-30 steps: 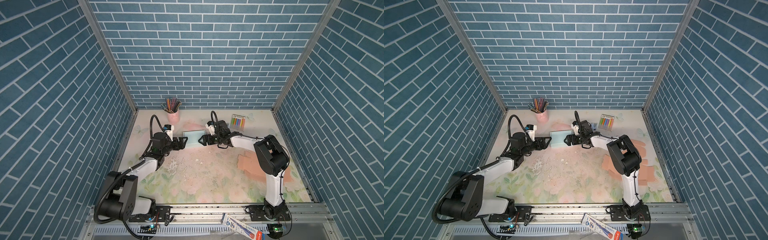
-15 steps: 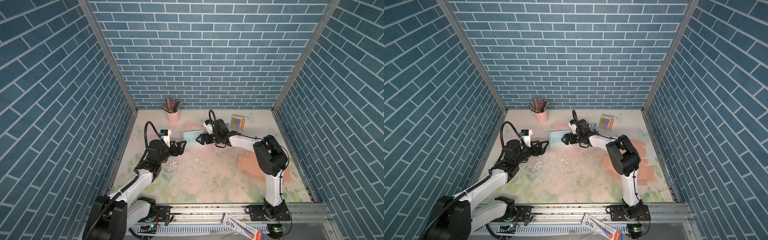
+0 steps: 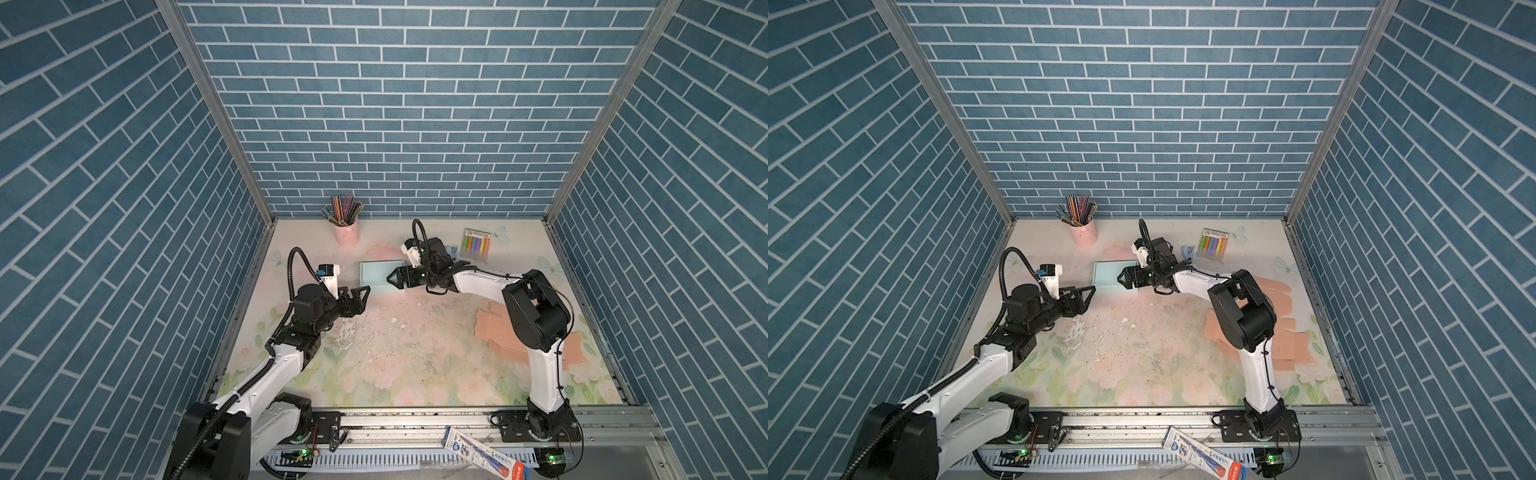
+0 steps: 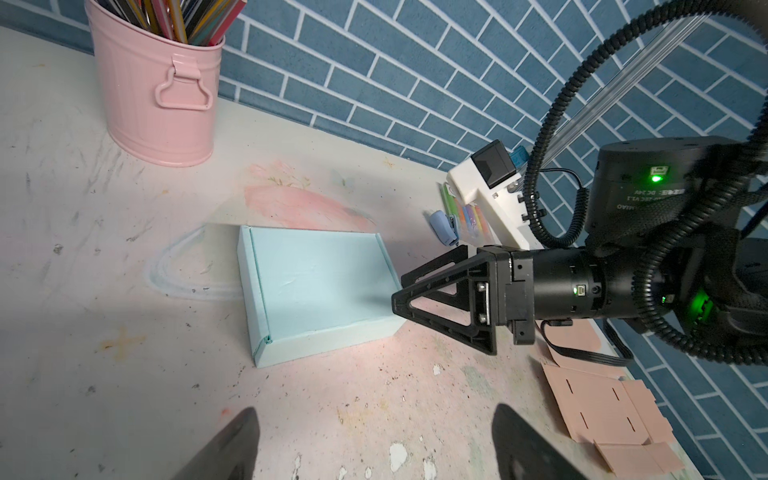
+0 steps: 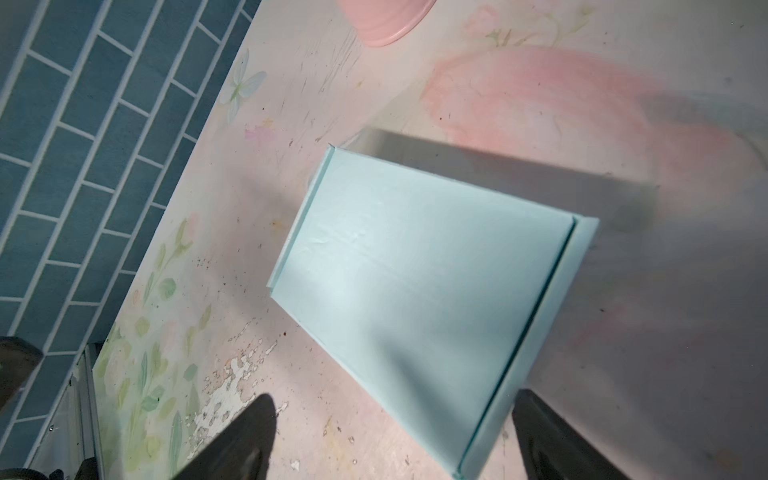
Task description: Fold the paper box
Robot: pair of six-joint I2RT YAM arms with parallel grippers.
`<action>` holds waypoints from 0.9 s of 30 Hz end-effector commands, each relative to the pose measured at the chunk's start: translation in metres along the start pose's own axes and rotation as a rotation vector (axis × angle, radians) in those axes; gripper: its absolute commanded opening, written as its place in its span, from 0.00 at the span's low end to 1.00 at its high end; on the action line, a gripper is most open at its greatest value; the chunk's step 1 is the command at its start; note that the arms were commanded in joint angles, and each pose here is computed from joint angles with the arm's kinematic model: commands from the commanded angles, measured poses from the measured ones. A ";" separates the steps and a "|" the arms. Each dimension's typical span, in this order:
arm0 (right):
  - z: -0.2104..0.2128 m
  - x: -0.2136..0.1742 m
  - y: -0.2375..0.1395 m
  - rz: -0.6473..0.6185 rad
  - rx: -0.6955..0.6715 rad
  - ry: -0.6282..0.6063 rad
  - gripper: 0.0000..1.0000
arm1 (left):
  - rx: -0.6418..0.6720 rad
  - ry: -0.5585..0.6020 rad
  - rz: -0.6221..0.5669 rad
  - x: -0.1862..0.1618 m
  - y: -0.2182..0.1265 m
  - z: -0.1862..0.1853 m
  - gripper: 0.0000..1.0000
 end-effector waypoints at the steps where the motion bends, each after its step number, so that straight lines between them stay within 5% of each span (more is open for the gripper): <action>1: 0.011 0.010 -0.007 -0.038 0.029 -0.006 0.89 | 0.003 -0.005 0.006 -0.004 0.000 -0.001 0.88; 9: 0.019 0.017 -0.055 -0.102 -0.028 -0.040 0.90 | -0.038 0.016 0.029 -0.016 -0.001 -0.022 0.88; 17: -0.020 -0.046 -0.170 -0.105 -0.458 -0.055 0.95 | -0.086 0.044 0.042 -0.033 -0.010 -0.044 0.88; 27: -0.058 -0.130 -0.219 -0.183 -0.512 0.192 0.98 | -0.159 0.070 0.069 -0.046 -0.006 -0.074 0.88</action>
Point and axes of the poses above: each gripper's point midway between its finger pads, its own y axis out along the fingers, its own z axis along the line the jaws close on, x = y × z, the point moved 7 cm from there along -y, back along the fingers, and after that the axes turned 3 degrees about y, right-handed, at the moved point
